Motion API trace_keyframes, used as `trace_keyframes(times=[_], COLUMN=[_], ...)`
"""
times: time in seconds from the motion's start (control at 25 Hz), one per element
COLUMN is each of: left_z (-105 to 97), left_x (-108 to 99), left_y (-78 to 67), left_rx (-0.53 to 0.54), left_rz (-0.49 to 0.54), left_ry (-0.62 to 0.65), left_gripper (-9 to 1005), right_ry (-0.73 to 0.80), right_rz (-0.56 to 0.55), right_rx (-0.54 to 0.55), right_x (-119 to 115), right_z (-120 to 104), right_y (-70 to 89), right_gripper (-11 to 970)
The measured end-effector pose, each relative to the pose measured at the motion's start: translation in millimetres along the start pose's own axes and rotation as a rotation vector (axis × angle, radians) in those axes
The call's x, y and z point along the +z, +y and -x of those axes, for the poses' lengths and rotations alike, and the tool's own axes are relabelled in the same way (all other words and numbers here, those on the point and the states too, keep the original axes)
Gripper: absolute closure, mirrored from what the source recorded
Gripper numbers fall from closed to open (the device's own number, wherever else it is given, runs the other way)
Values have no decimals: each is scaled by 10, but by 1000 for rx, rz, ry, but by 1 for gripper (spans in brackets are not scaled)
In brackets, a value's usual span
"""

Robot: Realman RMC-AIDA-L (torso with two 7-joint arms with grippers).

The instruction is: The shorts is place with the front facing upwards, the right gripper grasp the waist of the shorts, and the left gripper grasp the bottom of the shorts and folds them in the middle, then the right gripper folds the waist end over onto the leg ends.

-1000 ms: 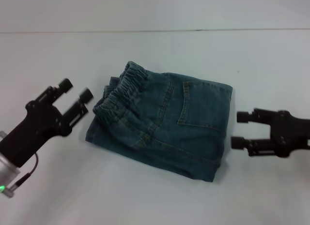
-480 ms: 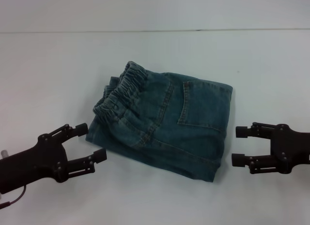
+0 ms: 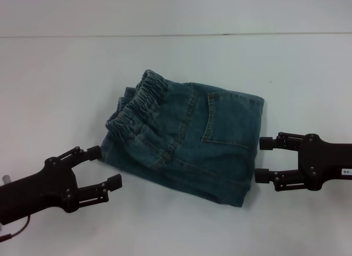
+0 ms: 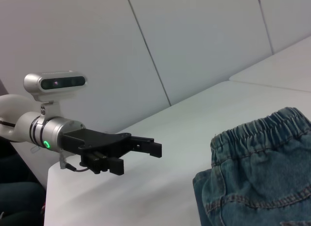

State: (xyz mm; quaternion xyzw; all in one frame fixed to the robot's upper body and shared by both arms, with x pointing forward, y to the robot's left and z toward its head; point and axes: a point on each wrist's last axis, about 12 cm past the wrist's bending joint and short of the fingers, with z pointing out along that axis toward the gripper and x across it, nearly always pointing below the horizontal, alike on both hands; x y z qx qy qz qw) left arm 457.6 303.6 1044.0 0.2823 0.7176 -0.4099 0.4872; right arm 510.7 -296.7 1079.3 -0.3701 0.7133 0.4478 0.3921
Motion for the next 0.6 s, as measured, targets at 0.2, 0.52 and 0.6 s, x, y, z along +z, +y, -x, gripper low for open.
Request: trace_keyframes(times=[0.2,0.52,0.6], left_z=[4,52,61], left_x=[11,79,93], left_y=[-1,18,21], left_rx=[-1,3,0], left_rz=[-5,-31,-36], left_ry=[-1,11,13], left_gripper=[52,52,52], right_ry=[-1,2,4], right_rz=[2,-2,-5], right_rx=[-5,-4,-4], right_x=[22,34,36], right_z=[22,36,35], right_y=[-9,-23,-26], right_gripper=[18,17,17])
